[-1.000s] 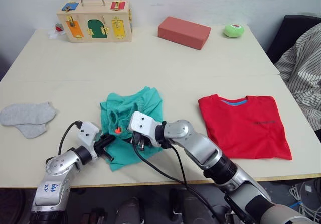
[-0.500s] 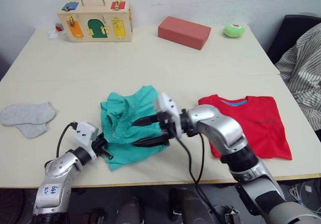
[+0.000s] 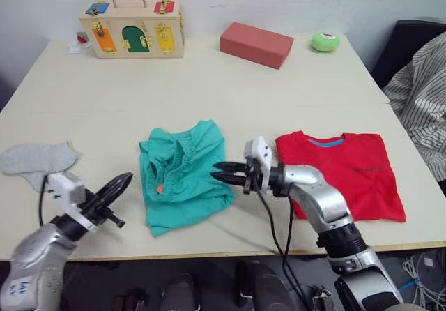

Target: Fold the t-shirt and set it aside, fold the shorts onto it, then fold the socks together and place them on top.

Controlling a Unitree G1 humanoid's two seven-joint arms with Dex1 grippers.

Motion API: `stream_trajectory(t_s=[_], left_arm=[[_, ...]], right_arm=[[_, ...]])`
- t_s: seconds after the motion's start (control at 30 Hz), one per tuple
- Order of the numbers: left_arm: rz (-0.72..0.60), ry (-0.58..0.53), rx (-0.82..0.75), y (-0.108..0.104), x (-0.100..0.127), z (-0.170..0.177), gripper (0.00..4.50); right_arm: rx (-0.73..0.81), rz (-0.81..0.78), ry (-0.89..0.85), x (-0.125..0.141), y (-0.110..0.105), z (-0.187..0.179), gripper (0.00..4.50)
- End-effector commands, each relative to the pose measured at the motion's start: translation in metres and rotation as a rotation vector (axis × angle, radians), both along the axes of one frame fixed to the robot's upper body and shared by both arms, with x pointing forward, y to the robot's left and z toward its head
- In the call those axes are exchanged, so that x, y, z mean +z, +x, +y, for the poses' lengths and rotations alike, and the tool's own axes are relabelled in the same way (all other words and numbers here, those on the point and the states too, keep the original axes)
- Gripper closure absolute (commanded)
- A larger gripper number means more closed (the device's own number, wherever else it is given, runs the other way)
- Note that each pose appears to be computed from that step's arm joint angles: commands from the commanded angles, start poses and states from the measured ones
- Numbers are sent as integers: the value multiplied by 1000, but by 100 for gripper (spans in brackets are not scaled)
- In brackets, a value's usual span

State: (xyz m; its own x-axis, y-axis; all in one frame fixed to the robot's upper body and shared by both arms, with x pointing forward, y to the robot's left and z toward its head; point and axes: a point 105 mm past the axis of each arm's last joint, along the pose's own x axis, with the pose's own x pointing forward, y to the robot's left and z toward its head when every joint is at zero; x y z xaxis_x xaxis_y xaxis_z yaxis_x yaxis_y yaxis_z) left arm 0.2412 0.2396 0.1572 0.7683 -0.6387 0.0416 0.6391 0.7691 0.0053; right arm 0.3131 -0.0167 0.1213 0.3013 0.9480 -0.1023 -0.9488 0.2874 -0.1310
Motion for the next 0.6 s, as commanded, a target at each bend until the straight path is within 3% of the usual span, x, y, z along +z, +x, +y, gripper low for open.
stream_trajectory(t_s=[0.03, 0.17, 0.3, 0.47, 0.6], left_arm=[[-23, 25, -305, -9, 39, -49, 450], [-27, 139, -454, 20, 36, -99, 450], [-21, 151, -480, 48, 28, -129, 450], [17, 217, -281, 93, 7, -131, 450], [65, 274, -139, 105, -8, -105, 450]], right_arm=[[-27, -112, -22, -1, 2, 8, 446], [-29, -166, -85, -12, 4, 13, 446], [-9, -197, -116, -16, 1, 19, 446], [43, -203, -150, -23, -8, 27, 446], [48, -191, -149, -24, -11, 27, 446]])
